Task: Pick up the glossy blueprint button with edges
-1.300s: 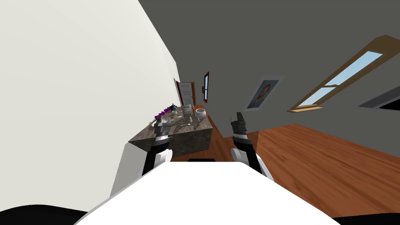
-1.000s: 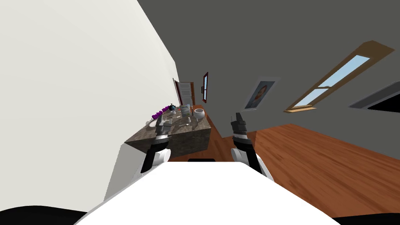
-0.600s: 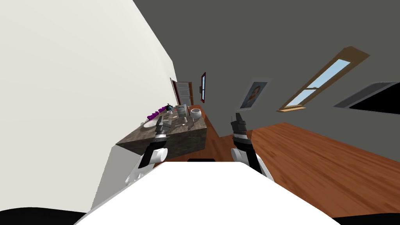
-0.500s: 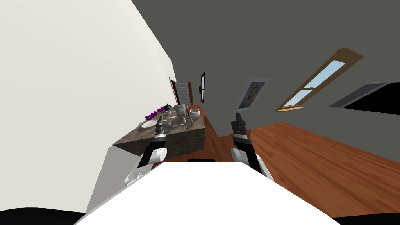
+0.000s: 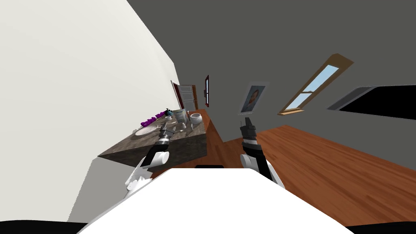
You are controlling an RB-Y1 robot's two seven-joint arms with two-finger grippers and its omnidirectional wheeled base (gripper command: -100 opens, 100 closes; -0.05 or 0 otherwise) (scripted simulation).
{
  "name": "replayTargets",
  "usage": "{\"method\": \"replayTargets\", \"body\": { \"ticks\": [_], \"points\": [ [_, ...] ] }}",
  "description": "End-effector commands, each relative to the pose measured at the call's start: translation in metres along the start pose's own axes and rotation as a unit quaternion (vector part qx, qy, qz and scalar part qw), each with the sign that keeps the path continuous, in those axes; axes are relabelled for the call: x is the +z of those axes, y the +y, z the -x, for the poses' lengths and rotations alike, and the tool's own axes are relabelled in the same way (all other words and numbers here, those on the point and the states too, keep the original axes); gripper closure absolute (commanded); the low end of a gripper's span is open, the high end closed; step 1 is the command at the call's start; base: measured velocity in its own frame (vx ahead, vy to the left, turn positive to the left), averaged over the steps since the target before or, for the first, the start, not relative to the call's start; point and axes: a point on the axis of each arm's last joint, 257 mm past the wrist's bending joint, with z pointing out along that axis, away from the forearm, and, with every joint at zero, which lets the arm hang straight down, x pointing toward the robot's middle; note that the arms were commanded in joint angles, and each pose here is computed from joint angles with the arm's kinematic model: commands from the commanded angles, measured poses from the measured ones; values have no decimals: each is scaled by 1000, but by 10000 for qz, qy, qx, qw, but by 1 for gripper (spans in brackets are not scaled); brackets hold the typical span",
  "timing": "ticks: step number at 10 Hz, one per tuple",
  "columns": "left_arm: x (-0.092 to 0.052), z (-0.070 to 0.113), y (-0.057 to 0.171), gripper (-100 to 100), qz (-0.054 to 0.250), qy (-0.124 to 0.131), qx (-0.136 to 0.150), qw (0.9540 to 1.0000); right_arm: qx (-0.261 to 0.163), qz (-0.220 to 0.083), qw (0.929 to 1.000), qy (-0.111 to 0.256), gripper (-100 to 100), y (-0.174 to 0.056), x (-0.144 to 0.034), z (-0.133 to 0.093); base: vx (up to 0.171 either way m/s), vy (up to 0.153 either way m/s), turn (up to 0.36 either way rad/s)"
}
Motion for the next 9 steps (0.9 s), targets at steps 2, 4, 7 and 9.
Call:
{"method": "replayTargets", "body": {
  "ticks": [2,4,7,9],
  "points": [
    [9,37,12,-100,270,-322,-325,9986,0,0,10000,0,0,0,0,0,17,-169,-75],
    [13,58,20,-100,418,-523,-519,9964,0,0,10000,0,0,0,0,0,15,-145,-38],
    [20,95,30,-100,636,-895,-908,9898,-1,0,10000,0,0,0,0,0,7,-142,-52],
    [23,113,36,-100,733,-1087,-1124,9850,0,-1,10000,0,0,0,0,0,28,-142,-51]
  ]
}}
